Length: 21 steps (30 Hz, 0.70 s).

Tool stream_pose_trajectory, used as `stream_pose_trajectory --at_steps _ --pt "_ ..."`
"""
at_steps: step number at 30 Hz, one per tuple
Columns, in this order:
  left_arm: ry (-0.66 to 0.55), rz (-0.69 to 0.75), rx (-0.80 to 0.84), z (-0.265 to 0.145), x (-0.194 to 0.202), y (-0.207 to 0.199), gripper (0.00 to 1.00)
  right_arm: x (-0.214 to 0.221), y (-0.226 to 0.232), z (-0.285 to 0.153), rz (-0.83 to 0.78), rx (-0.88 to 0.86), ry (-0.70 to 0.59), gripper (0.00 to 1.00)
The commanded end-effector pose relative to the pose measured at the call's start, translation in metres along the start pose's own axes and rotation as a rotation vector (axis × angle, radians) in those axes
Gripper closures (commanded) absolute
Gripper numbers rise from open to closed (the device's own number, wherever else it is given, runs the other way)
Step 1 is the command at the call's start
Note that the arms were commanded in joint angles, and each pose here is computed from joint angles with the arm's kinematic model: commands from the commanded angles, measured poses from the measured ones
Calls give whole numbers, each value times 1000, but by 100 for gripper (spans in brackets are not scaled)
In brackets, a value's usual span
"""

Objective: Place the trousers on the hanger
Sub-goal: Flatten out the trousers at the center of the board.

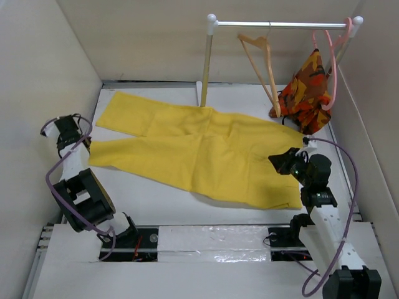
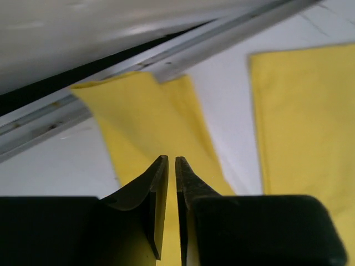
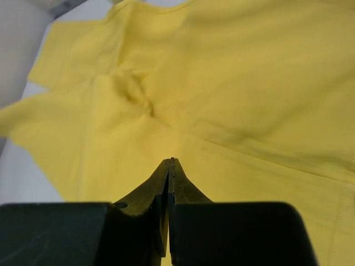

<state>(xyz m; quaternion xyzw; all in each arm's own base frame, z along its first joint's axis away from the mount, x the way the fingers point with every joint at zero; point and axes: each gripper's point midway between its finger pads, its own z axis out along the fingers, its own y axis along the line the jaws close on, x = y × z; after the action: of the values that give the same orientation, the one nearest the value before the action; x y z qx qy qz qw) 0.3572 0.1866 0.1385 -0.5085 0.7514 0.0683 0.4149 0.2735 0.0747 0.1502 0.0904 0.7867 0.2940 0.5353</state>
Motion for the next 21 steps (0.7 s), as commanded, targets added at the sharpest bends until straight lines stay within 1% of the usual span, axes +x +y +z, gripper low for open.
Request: stream_pose_trajectory --at_steps 1,2,3,4,5,6,9,15,21 --pt "71 -63 -49 3 15 43 89 7 36 -10 -123 -141 52 97" --pt "86 -85 -85 7 19 64 82 15 36 -13 -127 -141 87 96" --pt "99 -93 -106 8 21 74 77 16 39 -15 -156 -152 89 94" --pt "109 -87 -105 10 23 79 70 19 42 -16 -169 -164 100 93" --pt "117 -91 -106 12 23 83 59 22 43 -17 -173 -174 112 91" --pt "135 -93 -116 15 24 86 57 26 45 -18 -184 -188 125 86" --pt "155 -91 -124 21 28 86 56 33 48 -18 -188 -210 142 81" --pt "173 -86 -168 36 31 92 56 38 55 -16 -182 -225 148 80" --pt "210 -93 -178 51 41 94 57 32 61 -13 -177 -213 132 79"
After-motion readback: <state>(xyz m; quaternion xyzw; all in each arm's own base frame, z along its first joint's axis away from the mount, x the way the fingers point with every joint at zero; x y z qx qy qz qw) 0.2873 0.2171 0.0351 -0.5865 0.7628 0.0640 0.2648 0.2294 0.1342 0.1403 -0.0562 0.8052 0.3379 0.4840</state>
